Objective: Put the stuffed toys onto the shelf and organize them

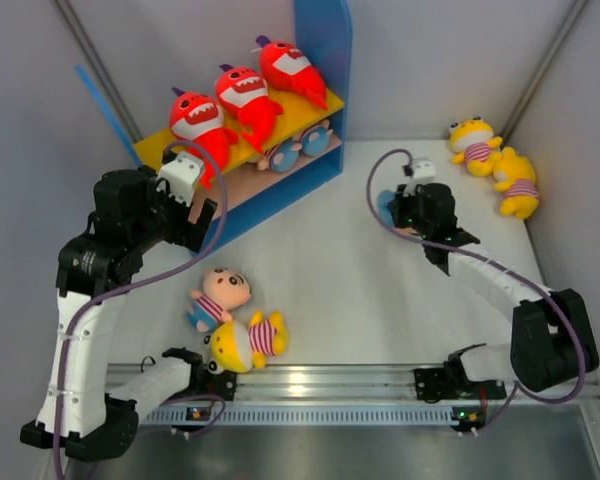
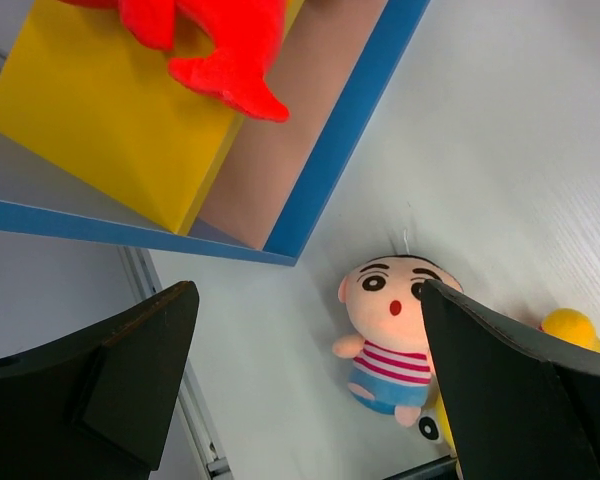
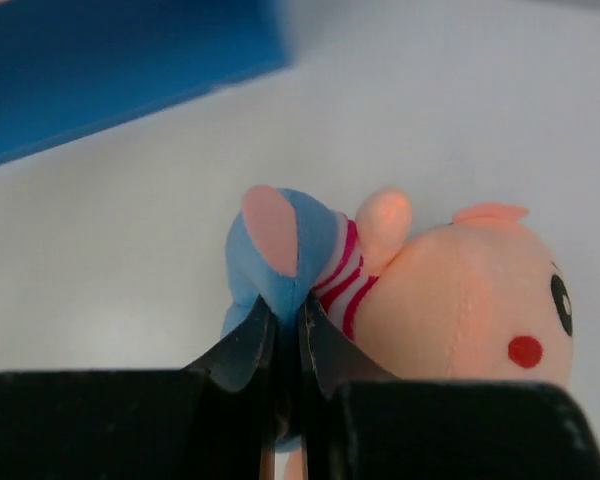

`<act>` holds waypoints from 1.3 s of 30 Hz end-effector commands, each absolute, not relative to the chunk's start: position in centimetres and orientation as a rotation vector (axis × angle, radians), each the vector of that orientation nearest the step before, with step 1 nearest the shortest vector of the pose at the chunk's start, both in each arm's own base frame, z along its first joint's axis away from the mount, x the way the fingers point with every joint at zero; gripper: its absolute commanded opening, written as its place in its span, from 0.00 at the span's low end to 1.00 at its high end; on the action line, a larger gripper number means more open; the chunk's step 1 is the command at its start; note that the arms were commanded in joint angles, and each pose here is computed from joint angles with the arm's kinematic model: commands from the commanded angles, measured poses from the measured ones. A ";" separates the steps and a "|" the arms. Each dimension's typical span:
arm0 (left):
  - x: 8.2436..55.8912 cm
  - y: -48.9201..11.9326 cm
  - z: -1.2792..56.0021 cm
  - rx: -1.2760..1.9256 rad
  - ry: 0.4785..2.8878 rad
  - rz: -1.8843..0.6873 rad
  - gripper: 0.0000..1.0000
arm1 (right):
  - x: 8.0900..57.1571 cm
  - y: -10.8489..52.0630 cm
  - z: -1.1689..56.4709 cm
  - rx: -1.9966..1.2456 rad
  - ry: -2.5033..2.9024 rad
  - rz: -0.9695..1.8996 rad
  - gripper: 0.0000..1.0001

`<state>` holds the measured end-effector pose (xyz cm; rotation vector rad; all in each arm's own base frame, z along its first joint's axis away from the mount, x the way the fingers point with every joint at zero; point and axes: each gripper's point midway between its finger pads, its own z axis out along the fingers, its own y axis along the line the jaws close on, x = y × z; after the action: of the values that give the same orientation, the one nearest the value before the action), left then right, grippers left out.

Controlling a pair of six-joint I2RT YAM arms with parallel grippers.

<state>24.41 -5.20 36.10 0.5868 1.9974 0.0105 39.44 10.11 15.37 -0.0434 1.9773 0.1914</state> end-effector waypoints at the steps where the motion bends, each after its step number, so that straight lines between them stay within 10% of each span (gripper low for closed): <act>1: 24.0 -5.3 35.1 0.620 2.019 0.008 0.99 | 35.4 25.5 25.2 -0.934 1.412 0.553 0.00; 12: 22.2 -10.1 32.7 0.890 1.979 -0.289 0.99 | 21.7 39.9 32.2 -1.594 0.732 1.057 0.00; 34: 25.0 -12.9 31.7 1.080 1.948 -0.388 0.98 | 21.6 45.2 34.2 -1.657 0.586 1.110 0.00; 37: 25.3 -13.4 31.4 1.095 1.949 -0.411 0.90 | 21.2 45.0 34.3 -1.661 0.570 1.119 0.00; 39: 25.6 -13.6 31.3 1.096 1.953 -0.408 0.64 | 21.2 44.9 34.5 -1.659 0.563 1.115 0.00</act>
<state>24.82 -12.93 29.70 1.0600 2.0379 -0.4265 23.36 45.19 30.21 -1.6583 0.7682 1.1315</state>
